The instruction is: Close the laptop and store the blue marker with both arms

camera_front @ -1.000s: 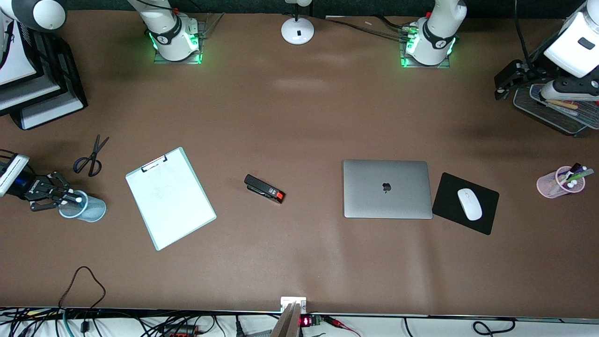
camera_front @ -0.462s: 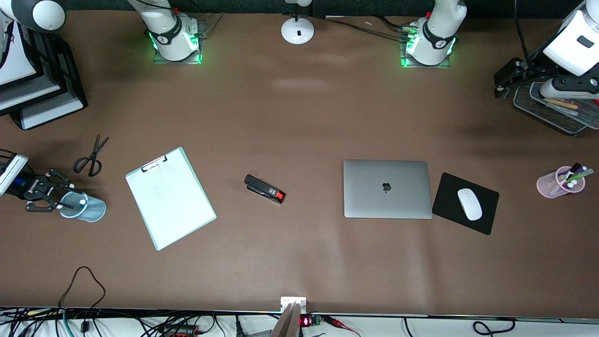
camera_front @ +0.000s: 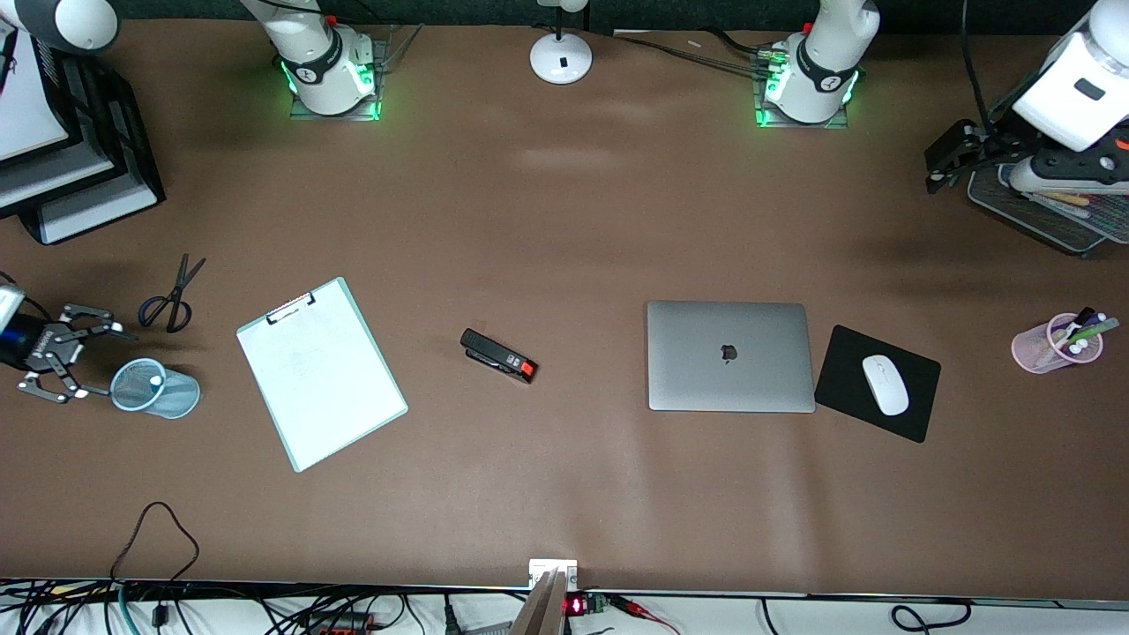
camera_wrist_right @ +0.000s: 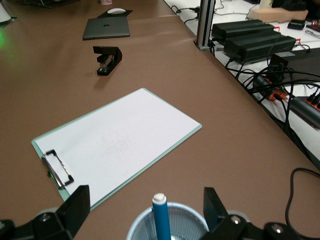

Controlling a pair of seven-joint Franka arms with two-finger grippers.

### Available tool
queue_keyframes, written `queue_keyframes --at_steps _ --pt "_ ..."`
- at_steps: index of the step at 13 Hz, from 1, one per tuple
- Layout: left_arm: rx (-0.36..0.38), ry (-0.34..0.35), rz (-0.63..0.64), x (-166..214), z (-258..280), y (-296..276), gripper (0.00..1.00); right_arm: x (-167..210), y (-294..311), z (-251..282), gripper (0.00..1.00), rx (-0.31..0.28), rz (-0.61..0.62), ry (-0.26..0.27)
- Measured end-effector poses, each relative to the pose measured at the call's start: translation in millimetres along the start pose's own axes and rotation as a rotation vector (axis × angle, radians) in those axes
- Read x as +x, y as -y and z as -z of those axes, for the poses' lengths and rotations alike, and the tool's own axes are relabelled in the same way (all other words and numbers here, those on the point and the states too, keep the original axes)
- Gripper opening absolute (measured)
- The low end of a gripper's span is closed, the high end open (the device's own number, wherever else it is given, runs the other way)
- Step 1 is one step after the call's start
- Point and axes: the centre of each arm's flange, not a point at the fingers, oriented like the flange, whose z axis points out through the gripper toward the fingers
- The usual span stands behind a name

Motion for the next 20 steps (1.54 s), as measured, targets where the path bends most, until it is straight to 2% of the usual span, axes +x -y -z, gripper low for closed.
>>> queue_keyframes --at_steps 3,5,8,11,15,17,20 --pt "0.000 0.002 0.002 0.3 -9.3 1.7 1.00 84.0 -1.8 27.5 1.00 0.016 -0.065 0.099" --pt "-0.001 -0.003 -0.002 0.2 -7.1 5.5 1.00 136.3 1.5 31.6 1.00 0.031 -0.117 0.141" --pt "0.000 0.010 -0.013 -3.3 -5.6 8.0 1.00 181.0 3.6 21.1 1.00 0.047 -0.198 0.209" --pt "0.001 0.021 -0.017 -6.1 -4.8 8.1 1.00 238.2 1.5 5.5 1.00 0.041 -0.249 0.303" --pt "0.001 0.022 -0.018 -6.4 -4.8 8.0 1.00 304.8 1.3 -45.8 1.00 0.032 -0.385 0.422" --pt "0.001 0.022 -0.018 -6.4 -4.8 7.9 1.00 314.0 2.8 -58.7 1.00 -0.002 -0.534 0.466" --pt "0.001 0.022 -0.020 -6.4 -4.7 7.2 1.00 332.0 13.0 -60.2 1.00 -0.100 -0.737 0.587"
